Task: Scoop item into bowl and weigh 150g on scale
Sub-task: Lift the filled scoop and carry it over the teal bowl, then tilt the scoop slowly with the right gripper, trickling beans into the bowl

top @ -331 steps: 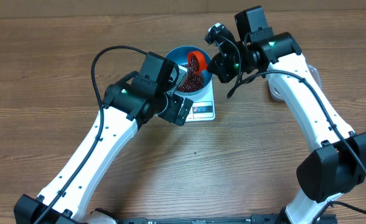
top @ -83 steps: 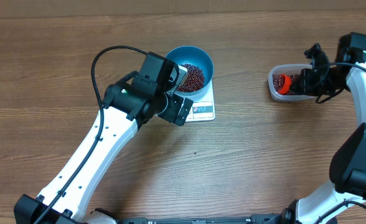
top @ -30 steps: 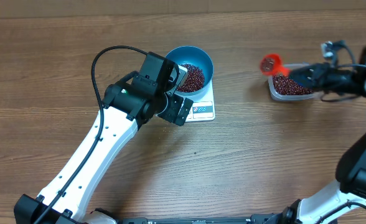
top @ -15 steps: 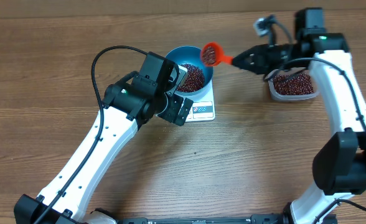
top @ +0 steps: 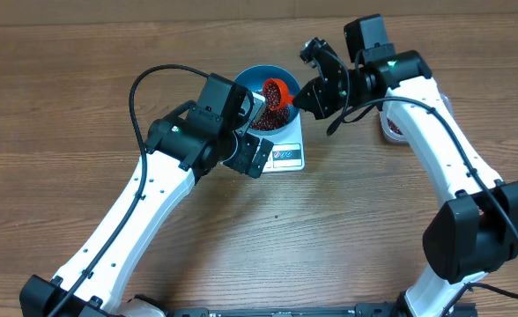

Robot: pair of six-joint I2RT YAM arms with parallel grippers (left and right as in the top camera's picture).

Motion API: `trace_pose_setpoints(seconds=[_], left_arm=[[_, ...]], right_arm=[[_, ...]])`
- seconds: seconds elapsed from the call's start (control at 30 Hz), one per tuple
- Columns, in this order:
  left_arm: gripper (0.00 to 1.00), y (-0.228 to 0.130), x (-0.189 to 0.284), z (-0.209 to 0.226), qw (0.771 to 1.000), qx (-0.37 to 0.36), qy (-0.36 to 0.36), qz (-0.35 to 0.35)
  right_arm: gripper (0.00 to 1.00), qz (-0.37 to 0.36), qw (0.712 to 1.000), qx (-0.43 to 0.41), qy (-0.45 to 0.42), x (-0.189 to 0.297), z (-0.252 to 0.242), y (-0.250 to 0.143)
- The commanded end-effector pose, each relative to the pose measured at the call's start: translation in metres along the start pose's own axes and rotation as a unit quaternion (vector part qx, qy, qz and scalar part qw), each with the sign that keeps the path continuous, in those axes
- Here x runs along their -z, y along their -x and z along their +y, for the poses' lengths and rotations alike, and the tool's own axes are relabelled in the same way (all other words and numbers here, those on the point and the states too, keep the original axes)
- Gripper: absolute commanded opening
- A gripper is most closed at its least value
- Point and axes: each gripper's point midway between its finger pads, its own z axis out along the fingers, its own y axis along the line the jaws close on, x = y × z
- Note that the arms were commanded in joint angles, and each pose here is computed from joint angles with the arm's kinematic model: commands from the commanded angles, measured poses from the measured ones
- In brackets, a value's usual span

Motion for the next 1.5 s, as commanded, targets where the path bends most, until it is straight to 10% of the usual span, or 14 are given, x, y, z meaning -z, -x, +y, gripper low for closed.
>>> trace_pose_setpoints(seconds=[0.0,1.47], left_arm=[[1.00,0.002,0.007,0.000,1.000,0.005,-0.002,-0.012],[1.00,0.002,0.007,0.000,1.000,0.005,-0.002,-0.012]], right_arm=[[0.04,-0.010,0.999,0.043,-0.030,0.009,0.003,0.011],[0.04,-0.014,0.990,0.127,-0.052,0.003,0.016,0.022]])
